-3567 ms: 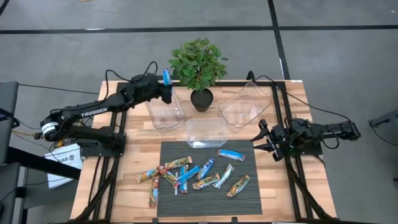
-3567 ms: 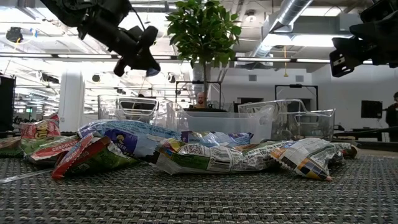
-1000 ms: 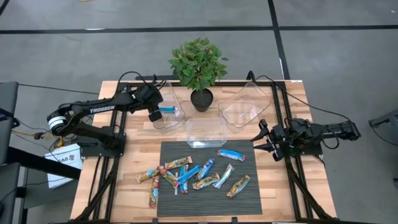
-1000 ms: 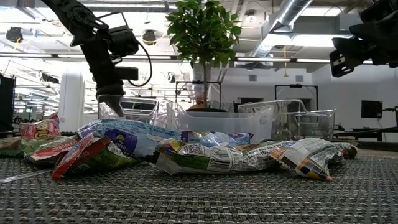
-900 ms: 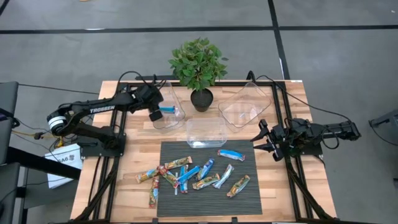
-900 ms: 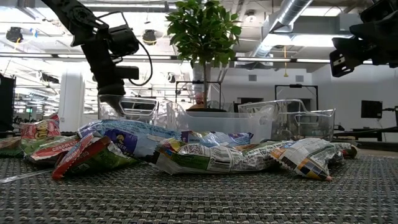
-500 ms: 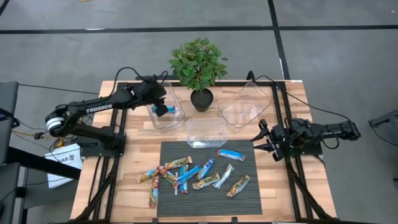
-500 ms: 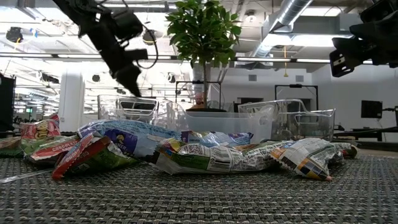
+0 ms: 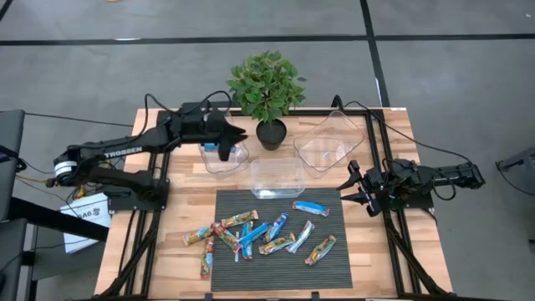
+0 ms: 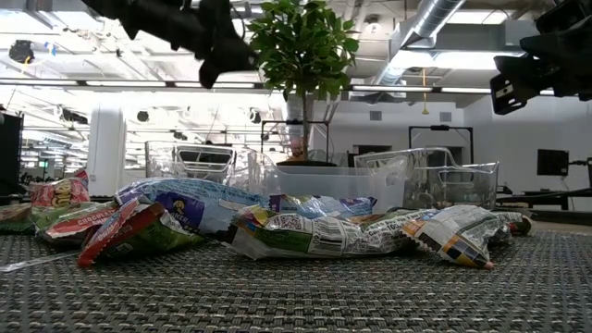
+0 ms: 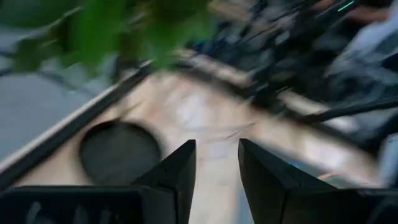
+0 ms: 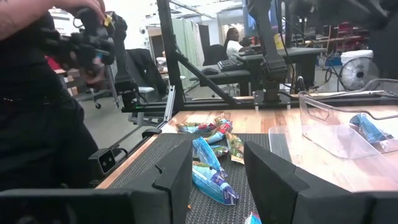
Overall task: Pick and place Granola Bars by type
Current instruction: Put the blue granola bar into the left transparent bin
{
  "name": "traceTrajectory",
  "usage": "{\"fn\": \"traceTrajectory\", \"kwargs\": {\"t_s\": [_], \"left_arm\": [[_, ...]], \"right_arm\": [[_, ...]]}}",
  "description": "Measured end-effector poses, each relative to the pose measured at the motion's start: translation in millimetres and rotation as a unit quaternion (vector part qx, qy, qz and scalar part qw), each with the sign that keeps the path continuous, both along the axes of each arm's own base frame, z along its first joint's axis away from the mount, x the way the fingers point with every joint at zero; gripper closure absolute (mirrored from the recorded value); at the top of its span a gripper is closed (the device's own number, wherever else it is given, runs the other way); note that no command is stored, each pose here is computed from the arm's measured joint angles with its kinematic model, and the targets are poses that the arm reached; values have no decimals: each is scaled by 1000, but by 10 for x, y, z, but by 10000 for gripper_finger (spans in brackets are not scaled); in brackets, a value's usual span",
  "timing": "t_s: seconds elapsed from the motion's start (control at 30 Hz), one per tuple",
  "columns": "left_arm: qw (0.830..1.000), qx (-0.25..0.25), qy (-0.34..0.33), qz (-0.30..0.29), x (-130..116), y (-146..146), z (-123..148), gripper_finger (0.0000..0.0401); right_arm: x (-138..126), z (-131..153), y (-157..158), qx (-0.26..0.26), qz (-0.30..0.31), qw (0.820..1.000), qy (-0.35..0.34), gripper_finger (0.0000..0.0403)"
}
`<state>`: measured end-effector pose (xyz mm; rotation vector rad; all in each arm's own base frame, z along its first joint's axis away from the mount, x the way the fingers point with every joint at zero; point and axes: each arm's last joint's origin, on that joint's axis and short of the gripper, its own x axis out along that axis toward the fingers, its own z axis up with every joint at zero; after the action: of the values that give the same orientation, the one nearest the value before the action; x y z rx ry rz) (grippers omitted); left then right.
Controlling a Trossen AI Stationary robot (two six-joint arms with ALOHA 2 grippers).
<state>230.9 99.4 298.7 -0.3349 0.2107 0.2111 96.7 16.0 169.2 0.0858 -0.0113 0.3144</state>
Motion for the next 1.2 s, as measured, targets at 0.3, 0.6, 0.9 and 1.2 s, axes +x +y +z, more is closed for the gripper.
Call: {"fn": "traceTrajectory", "kwargs": {"t_s": [0.3, 0.6, 0.9, 1.2], "left_arm": [[999, -24, -30, -35, 66, -140, 49, 289], [997, -36, -29, -57, 143, -381, 48, 289], [984, -97, -13, -148, 213, -909, 25, 289], [959, -143, 29, -243, 157, -1470, -25, 289]], "right_arm": [[0, 0, 0, 0, 0, 1000, 0, 266], [0, -1, 0, 0, 0, 1000, 0, 266], [0, -1, 0, 0, 0, 1000, 0, 264], [0, 0, 0, 0, 0, 1000, 0, 264]]}}
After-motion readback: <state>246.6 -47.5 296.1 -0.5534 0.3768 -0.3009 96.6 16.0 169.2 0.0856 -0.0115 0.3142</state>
